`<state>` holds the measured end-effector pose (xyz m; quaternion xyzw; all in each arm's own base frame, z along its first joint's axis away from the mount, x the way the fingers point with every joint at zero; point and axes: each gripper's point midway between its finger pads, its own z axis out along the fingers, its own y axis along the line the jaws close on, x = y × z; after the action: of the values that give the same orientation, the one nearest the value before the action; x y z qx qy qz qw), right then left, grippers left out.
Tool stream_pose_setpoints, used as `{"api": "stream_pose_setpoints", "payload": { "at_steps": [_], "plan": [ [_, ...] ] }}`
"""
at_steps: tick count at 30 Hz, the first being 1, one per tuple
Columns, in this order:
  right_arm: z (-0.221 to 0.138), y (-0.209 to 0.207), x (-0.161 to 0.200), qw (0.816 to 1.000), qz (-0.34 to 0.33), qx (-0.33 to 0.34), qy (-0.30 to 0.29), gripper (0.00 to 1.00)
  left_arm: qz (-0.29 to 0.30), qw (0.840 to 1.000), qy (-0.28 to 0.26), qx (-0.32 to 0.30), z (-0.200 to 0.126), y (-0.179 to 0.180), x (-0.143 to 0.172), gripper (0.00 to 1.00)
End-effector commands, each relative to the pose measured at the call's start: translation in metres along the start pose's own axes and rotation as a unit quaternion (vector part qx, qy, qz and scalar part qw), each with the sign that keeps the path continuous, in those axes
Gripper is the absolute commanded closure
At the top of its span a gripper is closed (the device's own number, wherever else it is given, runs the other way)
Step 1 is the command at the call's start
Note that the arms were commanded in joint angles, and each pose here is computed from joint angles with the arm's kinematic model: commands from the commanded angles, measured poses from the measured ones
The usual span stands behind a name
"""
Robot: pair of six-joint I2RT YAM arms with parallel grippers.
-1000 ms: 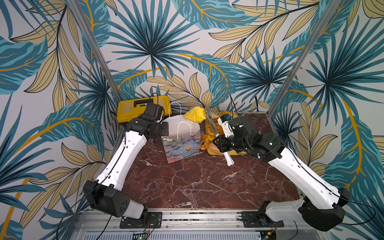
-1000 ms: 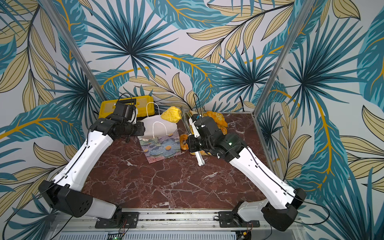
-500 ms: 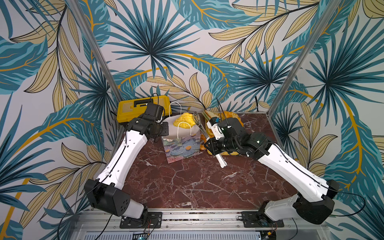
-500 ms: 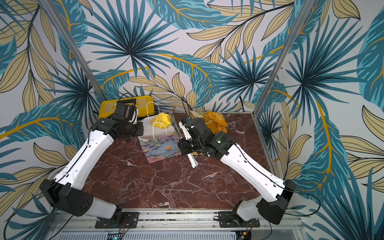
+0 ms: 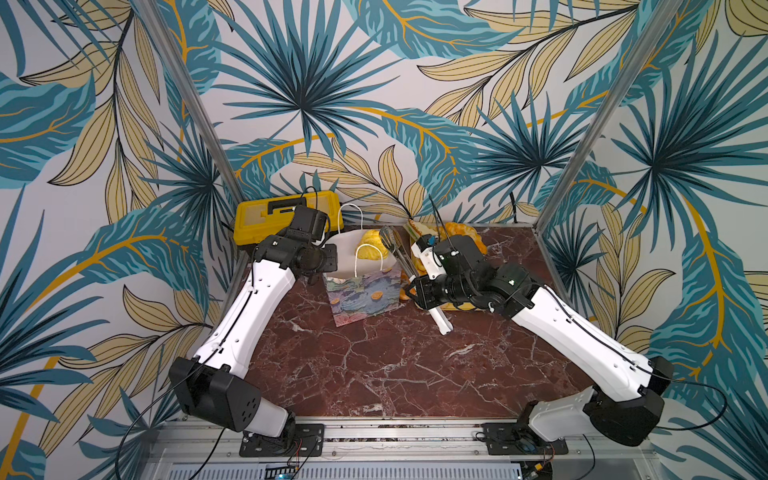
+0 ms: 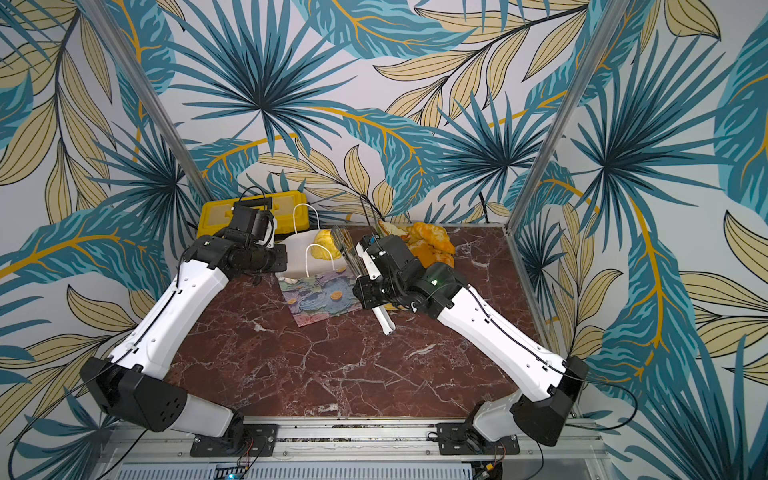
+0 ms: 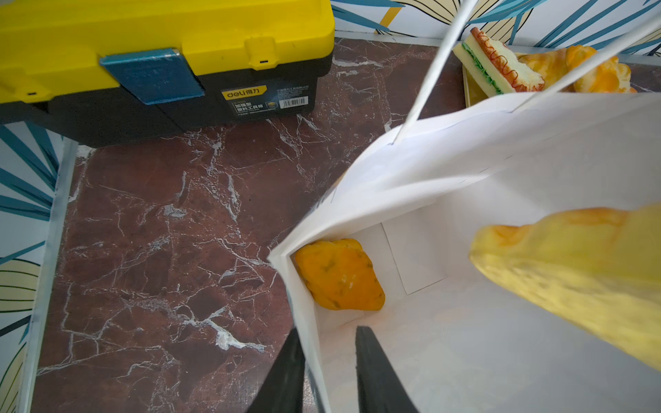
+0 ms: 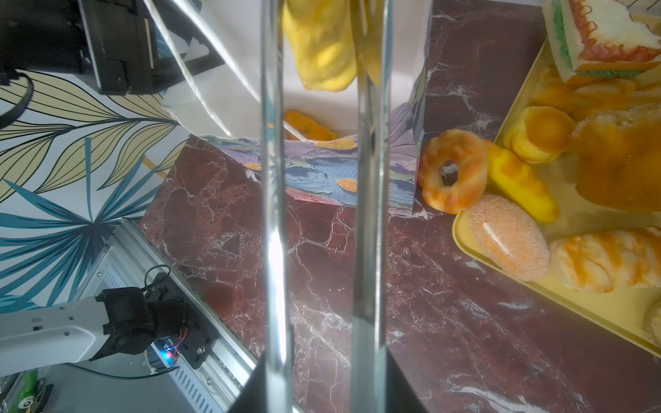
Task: Pack bread into a paper bag
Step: Place the fake bread in the paper bag.
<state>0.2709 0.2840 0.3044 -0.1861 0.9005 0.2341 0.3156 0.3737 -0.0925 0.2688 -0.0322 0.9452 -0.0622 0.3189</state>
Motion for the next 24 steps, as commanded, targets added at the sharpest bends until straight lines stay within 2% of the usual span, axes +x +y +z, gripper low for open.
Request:
{"api": "stream_pose_setpoints", "payload": {
  "at_steps": [1, 3, 11, 14, 20, 24],
  "plan": [
    [-0.006, 0.009, -0.02, 0.999, -0.009, -0.014, -0.037, 0.65, 0.005, 1.0, -0.01, -0.001, -0.006, 0.0, -0.005, 0.7],
    [-0.005, 0.009, -0.019, 0.999, -0.009, -0.015, -0.036, 0.62, 0.005, 1.0, -0.009, -0.002, -0.005, 0.0, -0.005, 0.7],
    [-0.002, 0.008, -0.019, 0.999, -0.009, -0.01, -0.036, 0.61, 0.006, 1.0, -0.005, -0.002, -0.004, 0.0, -0.003, 0.69],
    [-0.005, -0.001, -0.023, 0.999, -0.009, 0.015, -0.049, 0.6, 0.007, 1.0, -0.004, -0.001, -0.003, 0.0, -0.002, 0.69],
    [-0.023, -0.034, -0.034, 0.99, -0.03, 0.113, -0.082, 0.59, 0.007, 1.0, -0.005, -0.001, -0.004, 0.0, -0.001, 0.68],
    [-0.039, -0.074, -0.035, 0.969, -0.042, 0.227, -0.087, 0.59, 0.008, 1.0, -0.006, -0.003, -0.006, 0.002, -0.001, 0.66]
  ]
}}
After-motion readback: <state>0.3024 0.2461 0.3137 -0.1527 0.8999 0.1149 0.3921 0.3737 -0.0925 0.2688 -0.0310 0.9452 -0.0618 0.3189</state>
